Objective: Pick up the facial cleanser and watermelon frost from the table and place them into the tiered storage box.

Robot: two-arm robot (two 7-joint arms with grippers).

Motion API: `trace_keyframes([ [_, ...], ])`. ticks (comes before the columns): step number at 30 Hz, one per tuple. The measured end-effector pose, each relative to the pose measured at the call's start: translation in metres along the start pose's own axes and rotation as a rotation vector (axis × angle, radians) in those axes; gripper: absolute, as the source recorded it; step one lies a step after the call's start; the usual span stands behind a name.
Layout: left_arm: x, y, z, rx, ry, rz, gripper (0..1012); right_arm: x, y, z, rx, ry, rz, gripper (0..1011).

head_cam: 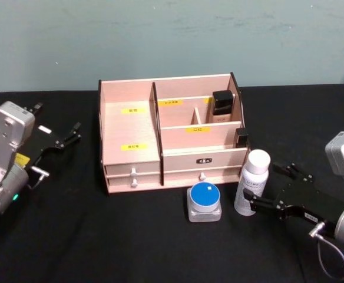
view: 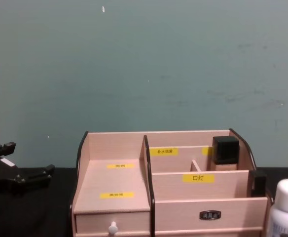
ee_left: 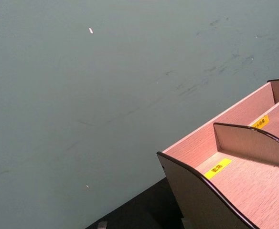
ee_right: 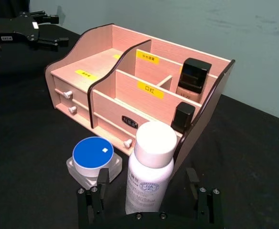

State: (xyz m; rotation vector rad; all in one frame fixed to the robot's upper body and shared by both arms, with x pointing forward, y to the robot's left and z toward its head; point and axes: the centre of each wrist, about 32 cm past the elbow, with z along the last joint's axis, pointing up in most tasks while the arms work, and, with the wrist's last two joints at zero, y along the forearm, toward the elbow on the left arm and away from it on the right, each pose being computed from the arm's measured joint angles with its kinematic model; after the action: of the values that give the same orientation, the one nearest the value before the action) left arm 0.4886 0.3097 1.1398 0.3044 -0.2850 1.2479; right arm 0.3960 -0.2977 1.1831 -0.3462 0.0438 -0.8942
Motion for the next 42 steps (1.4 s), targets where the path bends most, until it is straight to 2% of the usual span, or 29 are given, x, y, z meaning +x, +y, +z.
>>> trace_keyframes([
  [13, 0.0000, 0.0000, 0.0000, 0.000, 0.000, 0.000, 1001, 0.005, 0.013, 0.000, 0.027, 0.011, -0.006, 1000],
  [27, 0.0000, 0.0000, 0.0000, 0.000, 0.000, 0.000, 1001, 0.005, 0.024, -0.003, 0.014, 0.027, 0.010, 1000],
  [34, 0.0000, 0.0000, 0.0000, 0.000, 0.000, 0.000, 1001, 0.005, 0.027, -0.004, 0.009, 0.028, 0.011, 1000],
  [42, 0.0000, 0.0000, 0.0000, 0.000, 0.000, 0.000, 1001, 0.007, 0.031, -0.007, 0.032, 0.010, 0.012, 1000],
])
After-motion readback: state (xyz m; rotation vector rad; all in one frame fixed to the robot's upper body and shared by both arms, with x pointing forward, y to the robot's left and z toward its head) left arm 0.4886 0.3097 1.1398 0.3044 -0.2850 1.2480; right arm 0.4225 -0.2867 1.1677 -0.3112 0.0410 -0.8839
